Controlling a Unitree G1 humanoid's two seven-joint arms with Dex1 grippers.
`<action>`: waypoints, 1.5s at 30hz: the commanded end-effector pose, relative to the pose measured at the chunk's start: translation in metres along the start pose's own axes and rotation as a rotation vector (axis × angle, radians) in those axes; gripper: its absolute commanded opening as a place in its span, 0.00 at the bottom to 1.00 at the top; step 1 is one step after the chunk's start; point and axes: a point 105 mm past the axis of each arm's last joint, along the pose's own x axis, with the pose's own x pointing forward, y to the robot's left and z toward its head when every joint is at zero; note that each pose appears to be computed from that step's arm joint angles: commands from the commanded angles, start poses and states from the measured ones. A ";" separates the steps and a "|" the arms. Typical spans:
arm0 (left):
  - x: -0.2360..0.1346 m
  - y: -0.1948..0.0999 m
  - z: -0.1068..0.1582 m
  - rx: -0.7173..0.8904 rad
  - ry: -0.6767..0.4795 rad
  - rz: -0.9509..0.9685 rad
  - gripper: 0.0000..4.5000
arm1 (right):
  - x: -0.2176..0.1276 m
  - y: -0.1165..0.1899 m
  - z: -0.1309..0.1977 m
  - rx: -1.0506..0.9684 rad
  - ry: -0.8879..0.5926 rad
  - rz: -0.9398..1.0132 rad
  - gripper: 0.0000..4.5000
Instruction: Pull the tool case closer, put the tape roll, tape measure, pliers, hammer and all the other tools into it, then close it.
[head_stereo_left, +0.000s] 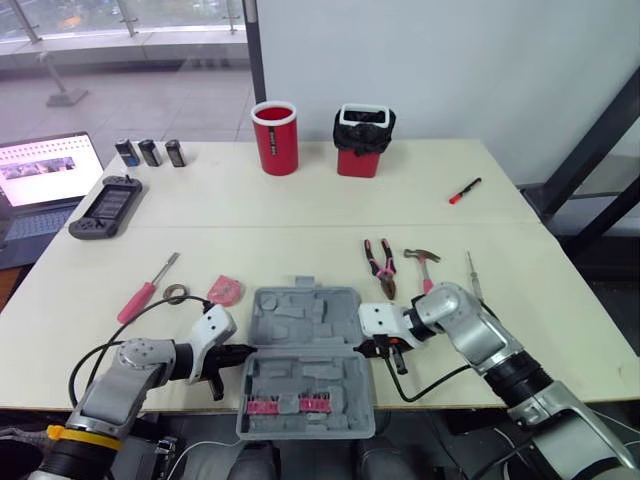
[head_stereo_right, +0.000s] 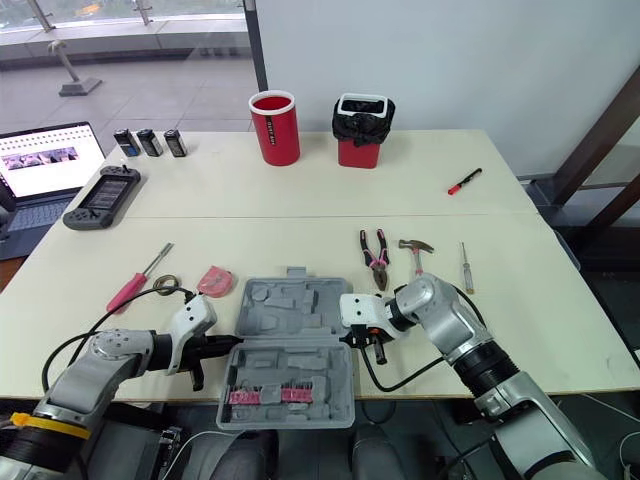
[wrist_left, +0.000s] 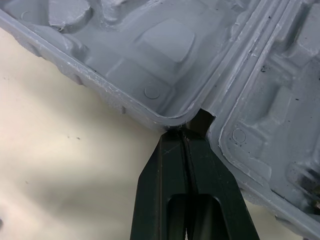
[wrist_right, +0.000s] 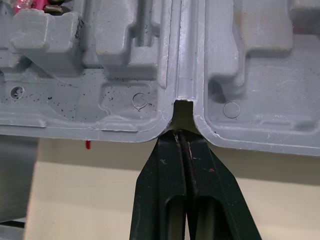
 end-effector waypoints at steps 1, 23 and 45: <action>-0.001 -0.007 0.008 0.019 -0.021 -0.023 0.00 | 0.007 0.008 0.007 -0.014 -0.021 0.042 0.02; -0.056 0.043 0.007 -0.006 -0.078 0.305 0.00 | -0.052 -0.019 -0.029 0.177 -0.053 -0.126 0.02; -0.248 0.026 -0.097 -0.279 -0.247 0.999 0.99 | -0.179 -0.004 -0.140 0.655 -0.331 -0.686 1.00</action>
